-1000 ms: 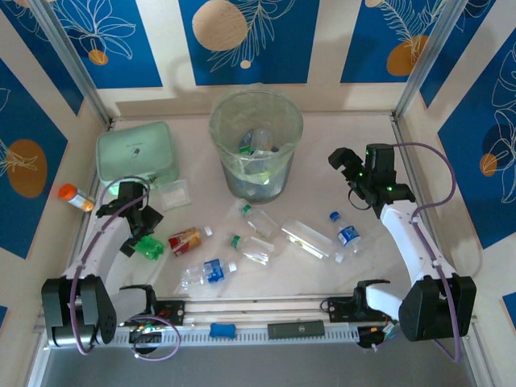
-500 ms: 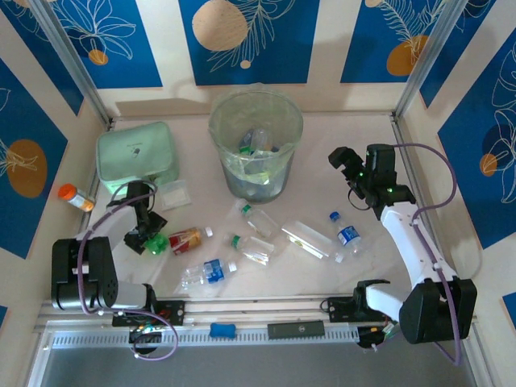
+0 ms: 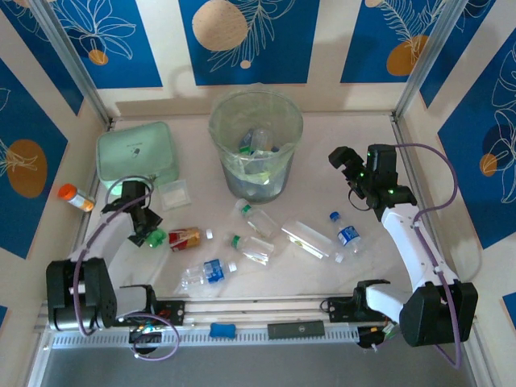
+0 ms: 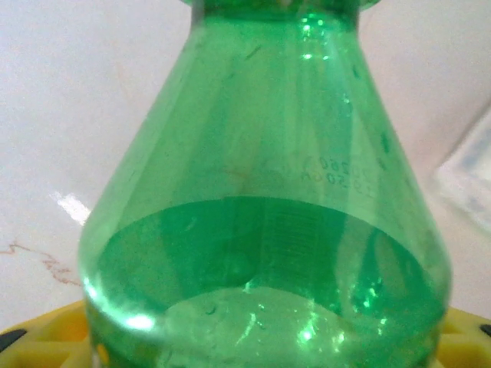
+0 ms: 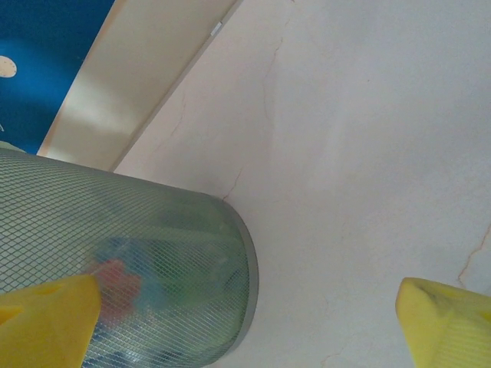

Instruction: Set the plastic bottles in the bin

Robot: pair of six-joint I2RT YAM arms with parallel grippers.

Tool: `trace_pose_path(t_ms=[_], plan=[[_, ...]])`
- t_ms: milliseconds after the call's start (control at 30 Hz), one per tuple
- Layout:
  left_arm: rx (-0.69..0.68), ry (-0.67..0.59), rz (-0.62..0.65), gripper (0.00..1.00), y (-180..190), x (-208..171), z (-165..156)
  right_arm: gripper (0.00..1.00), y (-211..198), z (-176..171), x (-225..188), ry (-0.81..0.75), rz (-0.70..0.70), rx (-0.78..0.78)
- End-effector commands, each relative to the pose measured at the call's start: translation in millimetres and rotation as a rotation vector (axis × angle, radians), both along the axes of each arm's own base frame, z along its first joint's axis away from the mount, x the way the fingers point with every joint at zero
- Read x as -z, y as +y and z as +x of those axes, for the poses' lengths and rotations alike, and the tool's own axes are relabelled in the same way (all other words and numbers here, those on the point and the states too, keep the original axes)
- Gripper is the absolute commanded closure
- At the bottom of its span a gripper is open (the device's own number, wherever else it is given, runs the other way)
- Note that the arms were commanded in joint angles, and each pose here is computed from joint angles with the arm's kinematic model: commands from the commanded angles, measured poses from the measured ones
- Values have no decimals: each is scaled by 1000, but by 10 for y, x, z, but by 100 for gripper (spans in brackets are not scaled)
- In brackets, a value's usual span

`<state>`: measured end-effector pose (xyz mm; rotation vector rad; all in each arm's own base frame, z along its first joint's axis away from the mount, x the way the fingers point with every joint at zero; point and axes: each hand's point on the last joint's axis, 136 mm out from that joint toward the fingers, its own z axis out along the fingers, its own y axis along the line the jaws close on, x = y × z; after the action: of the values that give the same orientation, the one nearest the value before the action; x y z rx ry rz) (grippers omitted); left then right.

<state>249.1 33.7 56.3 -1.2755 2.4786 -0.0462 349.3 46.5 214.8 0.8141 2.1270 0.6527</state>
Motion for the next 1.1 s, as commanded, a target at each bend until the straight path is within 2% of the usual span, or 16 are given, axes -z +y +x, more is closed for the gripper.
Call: trace_pose_path(t_ms=[0, 100, 267, 433, 533, 633, 767, 967, 1067], plan=[[49, -126, 50, 63, 63, -410, 141, 1, 126, -44, -11, -2, 37, -45], [91, -275, 42, 68, 0, -794, 281, 1, 218, -65, 24, 11, 56, -83], [164, -506, -18, 69, -190, -1434, 455, 1, 366, -126, 36, 31, 58, -164], [275, -690, -107, 71, -516, -2040, 644, 1, 511, -248, 86, 68, 53, -243], [368, -794, -103, 71, -758, -2453, 720, 1, 579, -335, 144, 92, 46, -274], [512, -856, -71, 71, -1085, -2827, 794, 1, 605, -413, 182, 103, 40, -287], [727, -875, -9, 71, -1621, -3170, 913, 1, 591, -482, 207, 108, 22, -294], [958, -945, 78, 71, -2424, -3545, 1121, 1, 579, -529, 218, 104, 11, -311], [1082, -939, 130, 70, -2807, -3626, 1231, 1, 561, -556, 211, 91, 9, -302]])
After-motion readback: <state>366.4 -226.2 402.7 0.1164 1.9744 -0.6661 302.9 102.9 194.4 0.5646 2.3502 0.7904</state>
